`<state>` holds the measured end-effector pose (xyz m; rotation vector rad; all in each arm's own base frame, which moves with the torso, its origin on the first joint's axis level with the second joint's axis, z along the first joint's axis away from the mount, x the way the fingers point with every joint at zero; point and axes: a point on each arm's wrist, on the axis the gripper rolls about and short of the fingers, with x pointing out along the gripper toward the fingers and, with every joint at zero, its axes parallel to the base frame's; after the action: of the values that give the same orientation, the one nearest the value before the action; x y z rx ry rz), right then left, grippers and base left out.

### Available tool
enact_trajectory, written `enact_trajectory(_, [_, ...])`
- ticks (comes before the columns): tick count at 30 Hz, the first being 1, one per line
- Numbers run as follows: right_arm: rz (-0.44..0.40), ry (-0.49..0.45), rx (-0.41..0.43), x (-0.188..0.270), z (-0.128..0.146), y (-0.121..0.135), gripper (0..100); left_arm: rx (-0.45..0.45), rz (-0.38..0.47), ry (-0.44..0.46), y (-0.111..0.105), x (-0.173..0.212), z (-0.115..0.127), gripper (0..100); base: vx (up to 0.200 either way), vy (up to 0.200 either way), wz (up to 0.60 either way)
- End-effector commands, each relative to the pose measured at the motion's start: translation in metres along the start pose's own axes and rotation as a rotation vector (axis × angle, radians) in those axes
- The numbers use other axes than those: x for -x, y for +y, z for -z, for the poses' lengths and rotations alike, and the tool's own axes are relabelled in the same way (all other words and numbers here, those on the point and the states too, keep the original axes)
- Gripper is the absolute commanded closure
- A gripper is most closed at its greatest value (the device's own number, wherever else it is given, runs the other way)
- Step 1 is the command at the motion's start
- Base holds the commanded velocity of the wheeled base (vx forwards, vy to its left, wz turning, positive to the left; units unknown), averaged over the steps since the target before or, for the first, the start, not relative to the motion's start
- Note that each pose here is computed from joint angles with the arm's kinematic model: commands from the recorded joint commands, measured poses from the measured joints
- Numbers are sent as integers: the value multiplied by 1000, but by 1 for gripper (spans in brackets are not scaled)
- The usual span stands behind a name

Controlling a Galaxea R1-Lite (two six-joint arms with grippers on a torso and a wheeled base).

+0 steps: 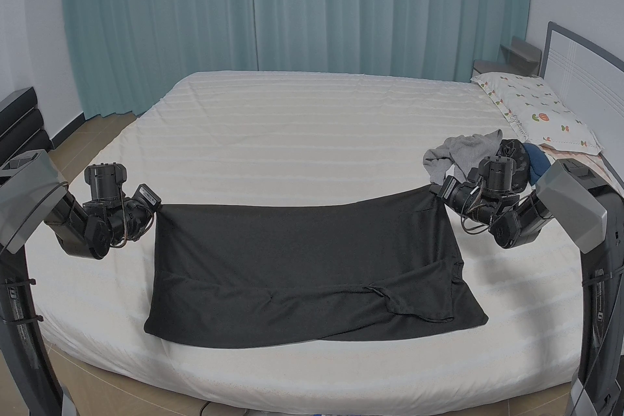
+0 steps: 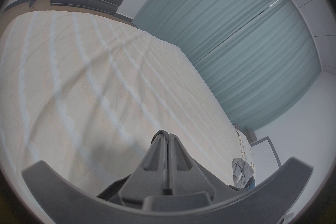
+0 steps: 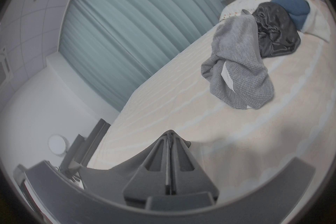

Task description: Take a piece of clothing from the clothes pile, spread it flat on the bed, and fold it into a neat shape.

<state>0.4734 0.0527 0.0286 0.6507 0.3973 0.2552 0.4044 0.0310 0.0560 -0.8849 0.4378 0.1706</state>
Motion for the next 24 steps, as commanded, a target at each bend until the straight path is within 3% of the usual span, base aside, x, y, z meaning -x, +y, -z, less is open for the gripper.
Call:
enact_trajectory(1, [1, 17, 73, -1, 6, 4, 100, 0, -3, 3, 1, 1, 1, 100, 0, 0, 0])
enact_trajectory(3, [-19, 0, 85, 0, -3, 11, 100, 0, -3, 3, 1, 2, 1, 100, 0, 0, 0])
enact_trajectory(12, [-2, 28, 69, 2, 7, 2, 100, 1, -4, 9, 2, 2, 1, 100, 0, 0, 0])
enact_trajectory(18, [-5, 3, -19, 12, -11, -3, 100, 2, -2, 11, 2, 8, 0, 100, 0, 0, 0])
enact_trajectory(24, [7, 16, -50, 12, -6, -8, 100, 2, -6, 16, 4, 6, 1, 100, 0, 0, 0])
